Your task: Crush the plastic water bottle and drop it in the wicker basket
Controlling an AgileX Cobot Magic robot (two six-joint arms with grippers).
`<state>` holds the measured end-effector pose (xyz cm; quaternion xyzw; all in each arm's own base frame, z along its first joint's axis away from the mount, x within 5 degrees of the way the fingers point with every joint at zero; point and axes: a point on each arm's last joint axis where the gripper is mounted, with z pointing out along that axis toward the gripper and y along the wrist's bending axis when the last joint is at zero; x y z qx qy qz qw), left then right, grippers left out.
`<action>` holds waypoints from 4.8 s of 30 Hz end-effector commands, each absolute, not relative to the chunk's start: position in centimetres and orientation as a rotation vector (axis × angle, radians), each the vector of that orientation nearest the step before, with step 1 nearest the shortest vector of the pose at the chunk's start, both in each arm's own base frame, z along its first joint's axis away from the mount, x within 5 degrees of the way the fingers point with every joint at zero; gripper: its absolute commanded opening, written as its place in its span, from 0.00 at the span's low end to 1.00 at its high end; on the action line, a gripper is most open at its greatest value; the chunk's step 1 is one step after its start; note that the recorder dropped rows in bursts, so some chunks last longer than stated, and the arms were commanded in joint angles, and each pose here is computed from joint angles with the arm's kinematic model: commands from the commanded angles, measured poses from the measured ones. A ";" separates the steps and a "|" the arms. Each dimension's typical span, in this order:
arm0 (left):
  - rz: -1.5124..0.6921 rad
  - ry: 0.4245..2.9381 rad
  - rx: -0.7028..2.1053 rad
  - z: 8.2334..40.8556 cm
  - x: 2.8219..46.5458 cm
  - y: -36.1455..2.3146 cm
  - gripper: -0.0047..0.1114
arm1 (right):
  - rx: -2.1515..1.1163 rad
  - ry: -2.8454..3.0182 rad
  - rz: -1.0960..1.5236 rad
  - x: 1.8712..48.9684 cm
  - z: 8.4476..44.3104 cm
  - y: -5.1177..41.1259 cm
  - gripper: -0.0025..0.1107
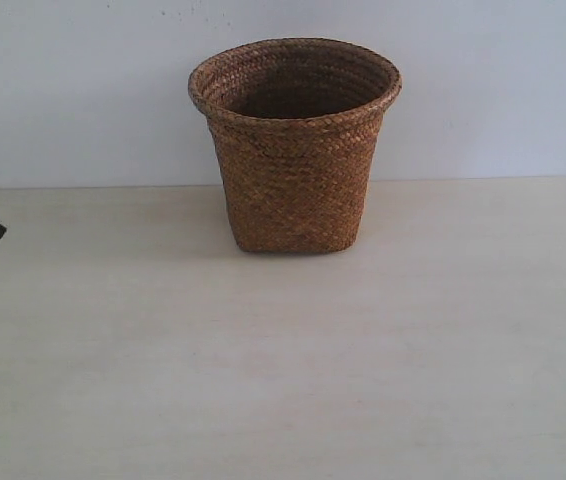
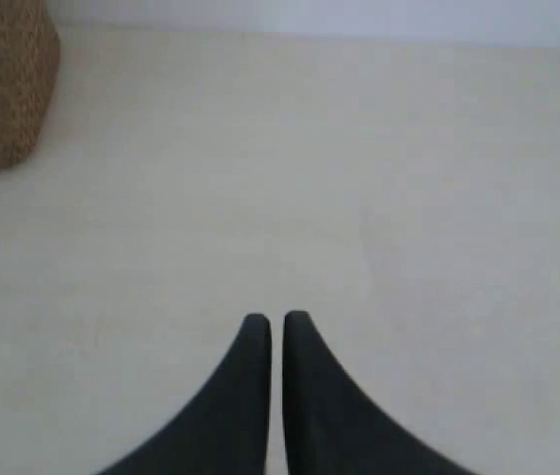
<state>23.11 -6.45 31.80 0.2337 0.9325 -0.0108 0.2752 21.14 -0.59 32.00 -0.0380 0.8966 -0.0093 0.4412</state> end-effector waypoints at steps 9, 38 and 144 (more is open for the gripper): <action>-0.146 2.157 0.375 32.1 14.0 -4.1 0.07 | -0.032 1.771 -0.032 11.4 35.1 -0.2 0.02; -0.312 1.468 0.132 27.6 5.7 -1.7 0.07 | 0.085 1.422 0.030 4.8 26.2 -0.1 0.02; -0.104 1.760 0.097 18.8 5.4 -0.8 0.07 | 0.049 1.783 -0.023 5.4 18.6 -0.2 0.02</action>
